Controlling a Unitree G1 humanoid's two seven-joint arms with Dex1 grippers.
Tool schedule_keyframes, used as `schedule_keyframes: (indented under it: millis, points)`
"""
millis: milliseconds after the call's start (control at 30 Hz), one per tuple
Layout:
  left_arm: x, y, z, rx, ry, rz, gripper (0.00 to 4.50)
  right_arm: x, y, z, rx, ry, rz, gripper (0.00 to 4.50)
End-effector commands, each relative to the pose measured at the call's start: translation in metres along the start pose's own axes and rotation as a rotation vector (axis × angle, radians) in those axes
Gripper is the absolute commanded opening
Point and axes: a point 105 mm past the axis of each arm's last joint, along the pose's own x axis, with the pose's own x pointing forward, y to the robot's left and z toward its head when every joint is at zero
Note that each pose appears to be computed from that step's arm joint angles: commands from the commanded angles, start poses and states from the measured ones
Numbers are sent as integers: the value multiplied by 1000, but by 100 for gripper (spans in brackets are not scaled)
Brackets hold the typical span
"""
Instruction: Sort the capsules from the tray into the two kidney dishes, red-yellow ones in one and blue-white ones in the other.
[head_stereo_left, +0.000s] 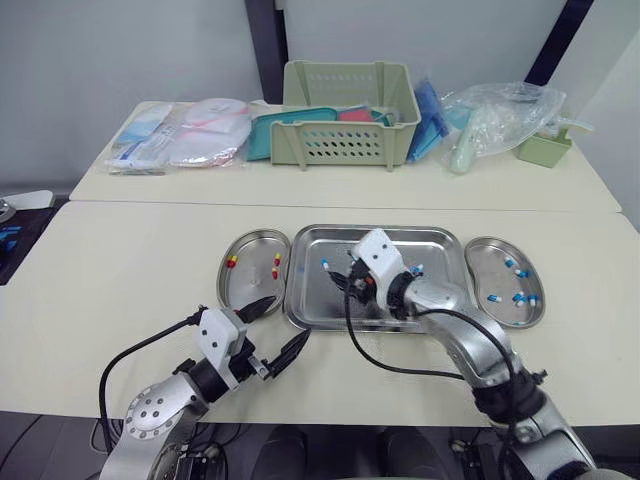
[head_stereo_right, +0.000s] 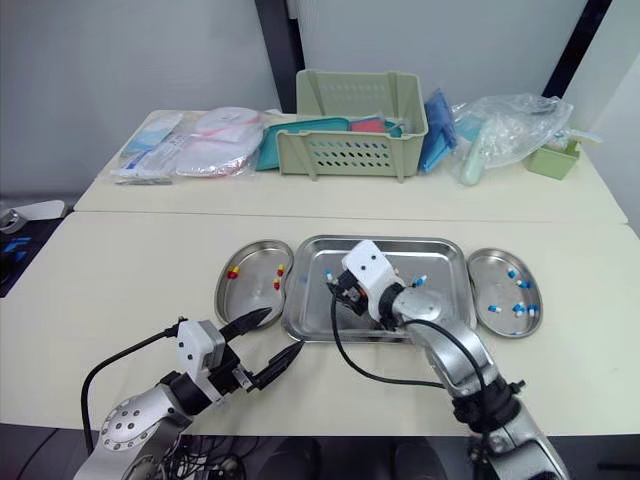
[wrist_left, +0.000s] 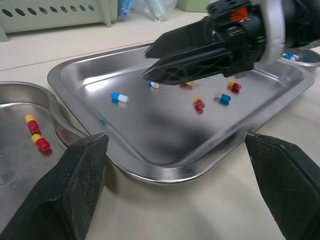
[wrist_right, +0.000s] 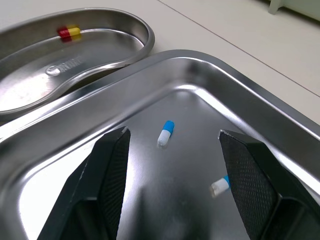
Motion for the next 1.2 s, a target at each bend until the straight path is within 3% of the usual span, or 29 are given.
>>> schedule_keyframes:
  millis: [33, 400, 500, 833, 1033, 1200]
  points:
    - [1, -3, 5, 17, -22, -12, 450, 10, 2, 8, -25, -2, 6, 304]
    - [-4, -2, 2, 21, -15, 7, 450, 38, 5, -5, -22, 74, 49, 304]
    - [-5, -1, 1, 23, -13, 10, 450, 40, 9, -8, -40, 91, 79, 250]
    - [-7, 0, -3, 28, -6, 9, 450, 42, 18, -6, -99, 91, 126, 3]
    - [-10, -6, 0, 32, -35, -64, 450, 26, 15, 14, -132, -6, 137, 1]
    - [-14, -12, 9, 56, -90, -212, 450, -23, -1, 36, -74, -112, 119, 1]
